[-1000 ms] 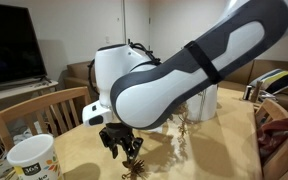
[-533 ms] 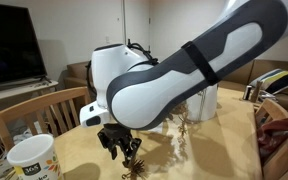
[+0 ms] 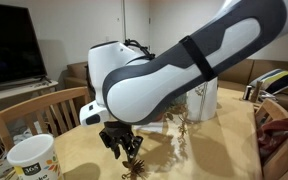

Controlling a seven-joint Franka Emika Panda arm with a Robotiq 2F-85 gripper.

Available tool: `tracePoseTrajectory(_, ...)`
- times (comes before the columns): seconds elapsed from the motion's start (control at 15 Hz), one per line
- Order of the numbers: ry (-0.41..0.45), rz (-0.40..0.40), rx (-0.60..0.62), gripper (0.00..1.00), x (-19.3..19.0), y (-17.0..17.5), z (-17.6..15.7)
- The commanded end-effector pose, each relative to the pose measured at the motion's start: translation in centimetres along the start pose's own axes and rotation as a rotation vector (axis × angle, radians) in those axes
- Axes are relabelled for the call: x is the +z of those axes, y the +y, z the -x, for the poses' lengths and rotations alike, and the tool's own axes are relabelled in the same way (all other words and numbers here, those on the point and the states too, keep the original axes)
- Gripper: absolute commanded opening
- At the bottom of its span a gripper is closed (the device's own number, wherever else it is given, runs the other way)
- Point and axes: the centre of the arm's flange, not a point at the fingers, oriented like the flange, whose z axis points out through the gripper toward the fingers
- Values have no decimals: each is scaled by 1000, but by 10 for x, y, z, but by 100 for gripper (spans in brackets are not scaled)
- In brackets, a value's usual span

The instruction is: Move the brown object to the right

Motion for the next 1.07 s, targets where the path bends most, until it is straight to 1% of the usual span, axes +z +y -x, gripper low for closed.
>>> tracePoseTrajectory(0.0, -6, -47, -8, 52, -12, 12, -1)
tracePoseTrajectory(0.13, -7, -77, -4, 55, -17, 12, -3)
tracePoseTrajectory(0.2, -12, -88, -6, 55, -18, 12, -3)
tracePoseTrajectory(0.27, -17, -95, -6, 52, -19, 12, -3)
tracePoseTrajectory(0.33, -16, -100, -7, 53, -20, 13, -4)
tracePoseTrajectory(0.4, -20, -105, -6, 49, -20, 13, -3)
tracePoseTrajectory(0.53, -23, -110, -5, 51, -18, 13, -2)
tracePoseTrajectory(0.73, -31, -114, -3, 51, -4, 9, 10)
tracePoseTrajectory(0.93, -29, -117, -4, 46, 11, 2, 23)
tracePoseTrajectory(1.0, -30, -120, -9, 48, 14, 2, 25)
